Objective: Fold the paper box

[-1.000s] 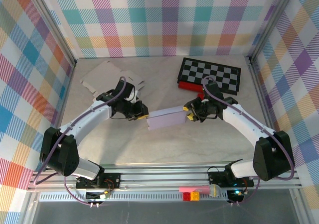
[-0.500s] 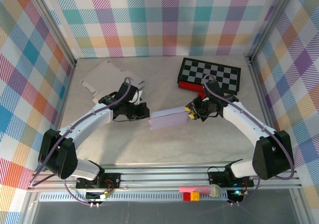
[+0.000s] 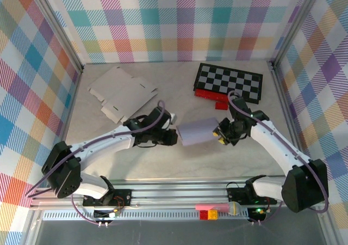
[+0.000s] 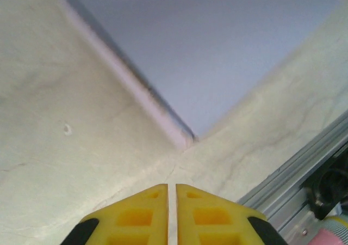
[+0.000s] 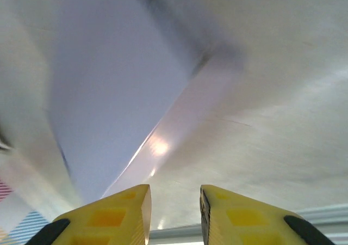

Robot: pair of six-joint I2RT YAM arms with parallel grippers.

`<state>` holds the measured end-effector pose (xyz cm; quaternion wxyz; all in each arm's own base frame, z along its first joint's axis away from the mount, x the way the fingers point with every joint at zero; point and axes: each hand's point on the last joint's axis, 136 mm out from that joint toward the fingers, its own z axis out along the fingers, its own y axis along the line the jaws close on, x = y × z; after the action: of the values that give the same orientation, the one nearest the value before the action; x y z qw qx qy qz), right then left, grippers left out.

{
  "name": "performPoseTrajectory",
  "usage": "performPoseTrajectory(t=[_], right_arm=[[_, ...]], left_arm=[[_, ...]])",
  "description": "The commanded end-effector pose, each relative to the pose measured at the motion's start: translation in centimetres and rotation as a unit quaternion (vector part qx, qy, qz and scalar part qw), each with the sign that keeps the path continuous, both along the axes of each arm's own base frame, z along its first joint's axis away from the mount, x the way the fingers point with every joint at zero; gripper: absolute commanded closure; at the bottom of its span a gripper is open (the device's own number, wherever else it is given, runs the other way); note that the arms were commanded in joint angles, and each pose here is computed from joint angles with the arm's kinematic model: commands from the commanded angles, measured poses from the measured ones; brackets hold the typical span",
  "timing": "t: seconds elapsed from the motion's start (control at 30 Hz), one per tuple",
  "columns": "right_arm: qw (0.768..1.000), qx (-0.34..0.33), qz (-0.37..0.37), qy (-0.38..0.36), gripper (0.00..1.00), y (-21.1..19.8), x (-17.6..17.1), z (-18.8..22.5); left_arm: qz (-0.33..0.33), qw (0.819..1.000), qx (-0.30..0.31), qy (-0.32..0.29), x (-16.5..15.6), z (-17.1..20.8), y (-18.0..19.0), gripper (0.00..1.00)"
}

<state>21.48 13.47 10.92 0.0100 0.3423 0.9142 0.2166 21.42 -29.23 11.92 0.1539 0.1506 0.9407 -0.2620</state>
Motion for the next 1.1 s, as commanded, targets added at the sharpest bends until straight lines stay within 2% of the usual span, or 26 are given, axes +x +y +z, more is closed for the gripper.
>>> performPoseTrajectory(t=[0.0,0.17,0.27,0.4,0.5,0.63,0.83,1.07], right_arm=[[0.999,-0.023,0.006,0.044,0.7,-1.8,-3.4,-1.7],[1.0,-0.01,0.015,0.02,0.65,-1.6,-3.6,-1.4],[1.0,0.004,0.02,-0.015,0.58,-1.1,-2.6,-0.9],[0.997,0.063,0.011,-0.046,0.5,0.9,-0.6,-0.8],[0.996,0.073,0.0,-0.047,0.49,1.4,0.5,-0.8],[0.997,0.048,0.014,-0.06,0.45,1.2,1.8,0.8],[0.996,0.013,0.037,-0.081,0.42,0.3,2.4,3.7],[0.989,-0.04,0.045,-0.137,0.42,-1.7,2.7,8.3]], left_arm=[[-0.024,0.999,0.008,0.025,-1.7,-2.1,-0.8,0.87],[0.004,1.0,-0.009,0.026,-1.8,-1.2,-1.0,0.79],[0.051,0.998,-0.033,0.031,0.0,-0.2,-0.7,0.67],[0.109,0.99,-0.068,0.061,3.1,-0.5,-1.6,0.56],[0.117,0.985,-0.094,0.085,5.1,-1.2,-3.6,0.56],[0.117,0.982,-0.108,0.105,6.6,-2.4,-5.9,0.55],[0.114,0.977,-0.092,0.154,6.7,-5.6,-7.8,0.57],[0.102,0.972,-0.132,0.165,6.8,-6.1,-12.4,0.65]])
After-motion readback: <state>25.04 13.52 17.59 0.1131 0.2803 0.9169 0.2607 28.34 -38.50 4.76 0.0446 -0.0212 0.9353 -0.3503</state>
